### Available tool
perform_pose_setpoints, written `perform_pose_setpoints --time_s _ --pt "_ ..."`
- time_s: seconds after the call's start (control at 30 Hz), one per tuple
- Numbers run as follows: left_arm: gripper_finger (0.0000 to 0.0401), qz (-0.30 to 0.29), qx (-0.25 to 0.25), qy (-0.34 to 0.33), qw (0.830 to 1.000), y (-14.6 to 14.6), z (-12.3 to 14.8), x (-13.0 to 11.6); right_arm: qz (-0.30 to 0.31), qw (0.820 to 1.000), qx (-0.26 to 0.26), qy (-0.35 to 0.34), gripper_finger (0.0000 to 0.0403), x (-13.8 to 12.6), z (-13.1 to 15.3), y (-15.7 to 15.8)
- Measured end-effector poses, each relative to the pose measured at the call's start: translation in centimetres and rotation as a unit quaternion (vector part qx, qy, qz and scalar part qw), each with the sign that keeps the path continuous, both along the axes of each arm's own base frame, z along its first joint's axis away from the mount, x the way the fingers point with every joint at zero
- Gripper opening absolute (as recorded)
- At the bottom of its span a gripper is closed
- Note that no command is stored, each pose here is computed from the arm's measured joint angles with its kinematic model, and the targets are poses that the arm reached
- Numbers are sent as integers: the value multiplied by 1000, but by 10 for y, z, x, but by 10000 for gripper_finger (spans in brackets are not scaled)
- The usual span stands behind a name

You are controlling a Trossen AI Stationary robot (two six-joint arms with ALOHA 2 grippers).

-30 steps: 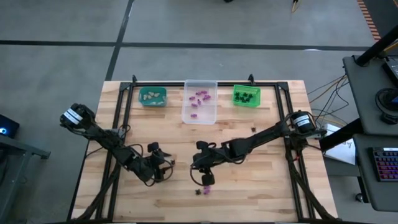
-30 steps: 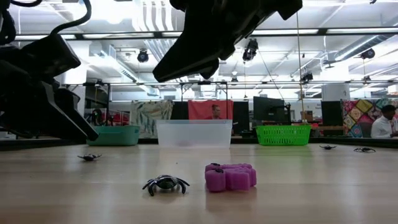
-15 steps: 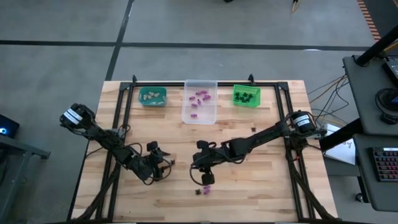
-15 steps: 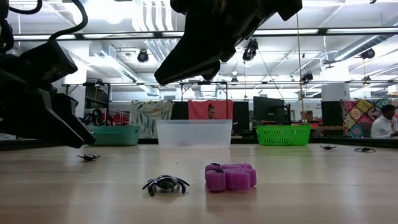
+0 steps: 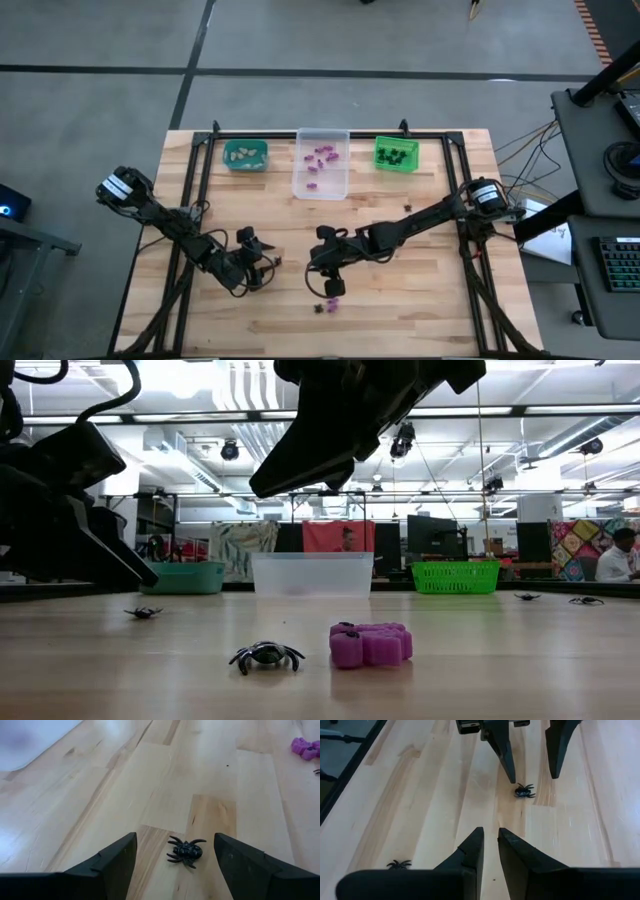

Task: Sort Halloween decoration
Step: Put the black spider toy into the green bin

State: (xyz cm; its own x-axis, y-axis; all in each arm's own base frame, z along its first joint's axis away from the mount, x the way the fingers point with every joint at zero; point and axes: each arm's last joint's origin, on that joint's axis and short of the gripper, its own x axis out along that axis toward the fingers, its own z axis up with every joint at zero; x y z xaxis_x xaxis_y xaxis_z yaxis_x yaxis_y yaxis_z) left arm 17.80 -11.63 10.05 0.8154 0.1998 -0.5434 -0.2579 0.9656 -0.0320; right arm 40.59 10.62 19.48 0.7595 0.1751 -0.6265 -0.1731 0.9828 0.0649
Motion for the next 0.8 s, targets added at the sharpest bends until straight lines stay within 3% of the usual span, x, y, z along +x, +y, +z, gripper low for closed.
perform_pose_setpoints --time_s 0.43,0.8 --pt "249 -2 -8 -13 1000 -2 0 3 1 1000 -1 2 52 0 -1 0" --pt "249 16 -3 8 1000 -6 -30 6 0 1000 0 2 52 0 -1 0"
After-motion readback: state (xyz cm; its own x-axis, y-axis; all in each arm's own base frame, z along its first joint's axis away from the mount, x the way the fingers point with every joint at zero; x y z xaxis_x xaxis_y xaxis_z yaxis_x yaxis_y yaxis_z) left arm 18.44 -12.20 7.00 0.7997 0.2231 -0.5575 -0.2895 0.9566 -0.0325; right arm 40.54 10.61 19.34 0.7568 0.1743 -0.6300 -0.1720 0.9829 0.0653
